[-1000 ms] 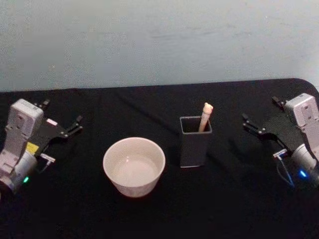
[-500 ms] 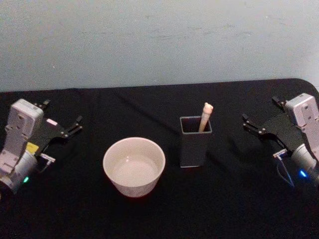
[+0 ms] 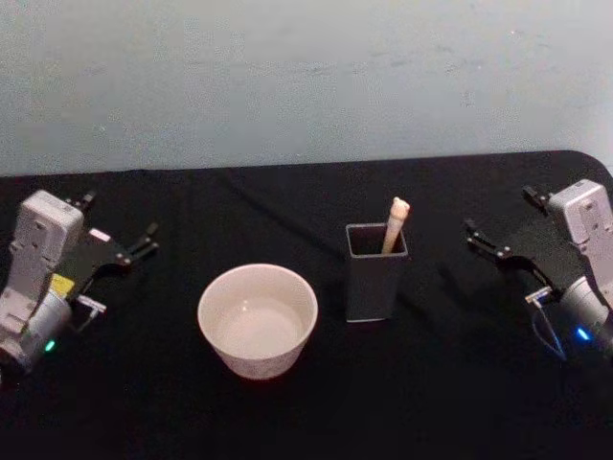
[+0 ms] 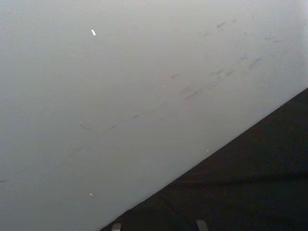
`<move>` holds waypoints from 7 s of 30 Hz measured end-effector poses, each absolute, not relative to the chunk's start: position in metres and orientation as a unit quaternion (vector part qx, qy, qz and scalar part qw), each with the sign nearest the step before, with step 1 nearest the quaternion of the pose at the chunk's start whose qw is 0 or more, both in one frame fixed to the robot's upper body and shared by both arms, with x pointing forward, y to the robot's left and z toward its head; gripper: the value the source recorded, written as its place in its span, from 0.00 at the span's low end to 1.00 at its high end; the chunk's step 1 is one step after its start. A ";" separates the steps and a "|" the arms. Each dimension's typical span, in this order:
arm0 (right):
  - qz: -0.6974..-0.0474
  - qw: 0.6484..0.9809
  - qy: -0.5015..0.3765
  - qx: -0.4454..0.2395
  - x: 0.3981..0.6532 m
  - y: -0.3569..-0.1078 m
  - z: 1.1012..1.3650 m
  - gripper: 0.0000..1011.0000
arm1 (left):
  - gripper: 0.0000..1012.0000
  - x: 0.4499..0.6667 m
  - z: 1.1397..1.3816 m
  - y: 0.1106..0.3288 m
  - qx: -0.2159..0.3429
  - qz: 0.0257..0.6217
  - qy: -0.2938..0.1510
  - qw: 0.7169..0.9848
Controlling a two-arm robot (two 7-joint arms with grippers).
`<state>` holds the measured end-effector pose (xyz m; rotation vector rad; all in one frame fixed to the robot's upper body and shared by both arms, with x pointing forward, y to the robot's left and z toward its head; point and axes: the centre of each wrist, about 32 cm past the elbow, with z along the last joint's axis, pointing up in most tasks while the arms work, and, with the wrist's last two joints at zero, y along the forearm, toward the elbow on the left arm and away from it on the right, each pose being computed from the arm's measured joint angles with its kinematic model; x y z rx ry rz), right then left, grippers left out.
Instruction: Pick up the stirring spoon with one hand, stir inside the cup, then place it back in its original position.
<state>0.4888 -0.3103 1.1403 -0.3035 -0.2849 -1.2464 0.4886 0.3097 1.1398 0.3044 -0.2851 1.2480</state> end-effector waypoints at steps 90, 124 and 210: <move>-0.434 0.898 0.040 -0.055 0.510 -0.267 1.178 0.99 | 0.99 0.489 1.140 0.310 0.141 0.580 -0.132 0.791; -0.434 0.898 0.039 -0.055 0.509 -0.268 1.178 0.46 | 0.99 0.489 1.140 0.310 0.141 0.580 -0.132 0.791; -0.371 0.925 0.022 0.081 0.524 -0.242 1.254 0.21 | 0.99 0.489 1.140 0.310 0.141 0.580 -0.132 0.791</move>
